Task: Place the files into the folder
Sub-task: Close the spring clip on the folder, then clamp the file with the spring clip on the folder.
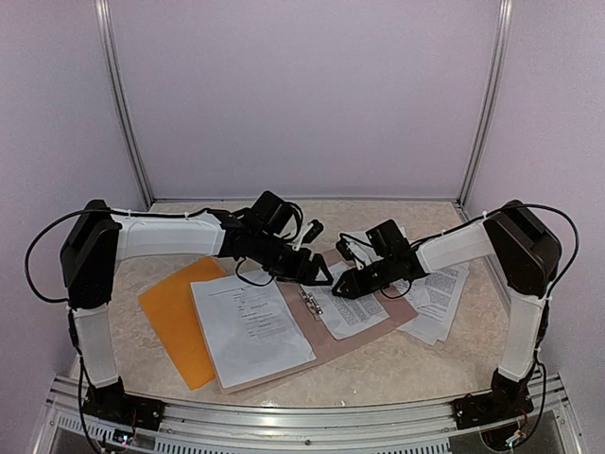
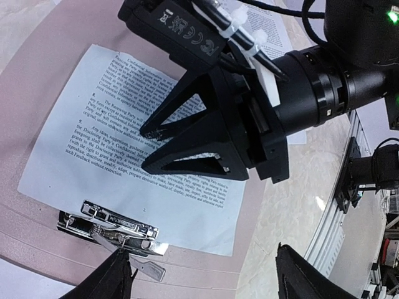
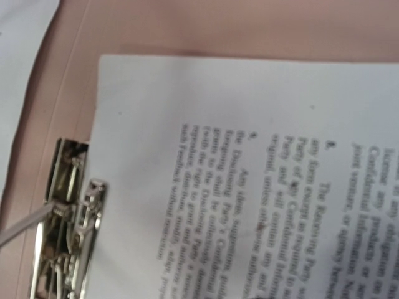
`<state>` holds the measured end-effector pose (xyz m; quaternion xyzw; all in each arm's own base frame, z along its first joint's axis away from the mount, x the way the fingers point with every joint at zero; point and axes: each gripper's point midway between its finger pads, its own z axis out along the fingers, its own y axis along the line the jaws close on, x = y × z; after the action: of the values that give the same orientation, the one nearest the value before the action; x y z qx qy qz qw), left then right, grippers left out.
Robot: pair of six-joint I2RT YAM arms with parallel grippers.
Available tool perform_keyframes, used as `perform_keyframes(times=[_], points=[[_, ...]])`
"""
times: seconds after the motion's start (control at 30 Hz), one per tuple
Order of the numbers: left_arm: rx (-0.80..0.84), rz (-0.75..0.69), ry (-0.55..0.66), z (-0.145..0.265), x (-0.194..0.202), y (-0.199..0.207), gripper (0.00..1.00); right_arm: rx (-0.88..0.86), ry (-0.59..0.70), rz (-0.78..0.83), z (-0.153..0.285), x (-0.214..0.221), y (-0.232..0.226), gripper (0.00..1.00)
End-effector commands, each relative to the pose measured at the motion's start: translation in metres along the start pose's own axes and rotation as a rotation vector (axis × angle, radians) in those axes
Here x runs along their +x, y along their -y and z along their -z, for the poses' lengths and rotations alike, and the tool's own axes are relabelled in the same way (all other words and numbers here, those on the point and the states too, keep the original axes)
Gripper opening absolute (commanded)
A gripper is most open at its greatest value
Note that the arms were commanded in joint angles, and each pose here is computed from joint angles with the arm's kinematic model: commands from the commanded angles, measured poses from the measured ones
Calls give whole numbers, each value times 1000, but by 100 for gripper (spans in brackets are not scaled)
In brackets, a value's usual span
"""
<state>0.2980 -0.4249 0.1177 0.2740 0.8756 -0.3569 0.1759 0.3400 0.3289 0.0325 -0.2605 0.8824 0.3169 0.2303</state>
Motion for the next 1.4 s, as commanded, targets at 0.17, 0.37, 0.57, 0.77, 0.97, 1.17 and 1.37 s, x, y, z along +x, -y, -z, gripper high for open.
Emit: perform_keyframes(times=[0.17, 0.37, 0.57, 0.77, 0.97, 1.17, 1.37], points=[[13, 55, 27, 4, -8, -12, 76, -8, -9, 12, 5, 1, -10, 35], [64, 120, 8, 0, -11, -25, 76, -21, -4, 18, 6, -2, -14, 36], [85, 152, -21, -18, -14, -33, 76, -26, -6, 17, 6, -2, -16, 36], [104, 177, -35, -26, -10, -35, 76, -34, 13, 24, 12, -6, -21, 38], [120, 188, -10, -18, -14, -32, 76, -73, 52, 34, 20, -13, -32, 43], [149, 191, 28, -2, -22, -25, 76, -96, 67, 47, 26, -13, -40, 43], [149, 163, 51, 17, -21, -19, 73, -94, 61, 49, 28, -5, -44, 43]])
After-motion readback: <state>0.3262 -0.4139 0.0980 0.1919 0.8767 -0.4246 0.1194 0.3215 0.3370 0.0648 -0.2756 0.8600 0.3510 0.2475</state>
